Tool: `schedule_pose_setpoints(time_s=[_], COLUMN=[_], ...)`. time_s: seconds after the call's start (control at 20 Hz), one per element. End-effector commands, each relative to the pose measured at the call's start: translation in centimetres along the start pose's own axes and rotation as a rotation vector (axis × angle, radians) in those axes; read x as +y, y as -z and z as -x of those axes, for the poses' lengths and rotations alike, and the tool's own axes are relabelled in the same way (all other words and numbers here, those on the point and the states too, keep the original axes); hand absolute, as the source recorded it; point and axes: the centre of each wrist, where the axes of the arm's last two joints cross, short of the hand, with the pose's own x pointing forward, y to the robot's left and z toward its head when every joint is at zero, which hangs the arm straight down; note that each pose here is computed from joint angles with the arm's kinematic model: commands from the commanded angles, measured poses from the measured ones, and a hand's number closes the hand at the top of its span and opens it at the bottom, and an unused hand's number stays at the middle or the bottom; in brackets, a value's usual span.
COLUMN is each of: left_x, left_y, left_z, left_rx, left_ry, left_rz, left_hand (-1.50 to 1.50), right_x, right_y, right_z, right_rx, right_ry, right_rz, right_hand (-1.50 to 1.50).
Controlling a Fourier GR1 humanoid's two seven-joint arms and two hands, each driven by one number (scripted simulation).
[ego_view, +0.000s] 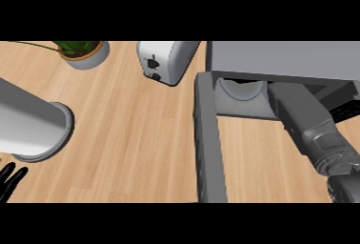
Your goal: Pick up the milk, place it into the microwave and close the microwave
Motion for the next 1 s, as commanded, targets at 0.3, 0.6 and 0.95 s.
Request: schedule_pose_setpoints(time_s=[0.3,0.6,0.95], left_x=[-2.5,-2.9,-4.8], left_y=[1.2,3.3,5.9], left_z=[3.9,5.4,7.7], left_rx=[0.106,0.114,0.149], left_ry=[-0.073,-0.016,0.03], left_rz=[0.211,0.249,0.244], left_hand=[-1.5,-1.5,-1.5], right_x=[1.2,3.6,6.2], right_y=[-2.7,-6.5,-12.8], right_z=[2.7,5.3,8.7], right_rx=[-0.019,0.005,0.052], right_ry=[0.398,0.544,0.549], right_rz=[-0.17,-0.206,-0.261], right_hand=[-1.5,-1.5,-1.5])
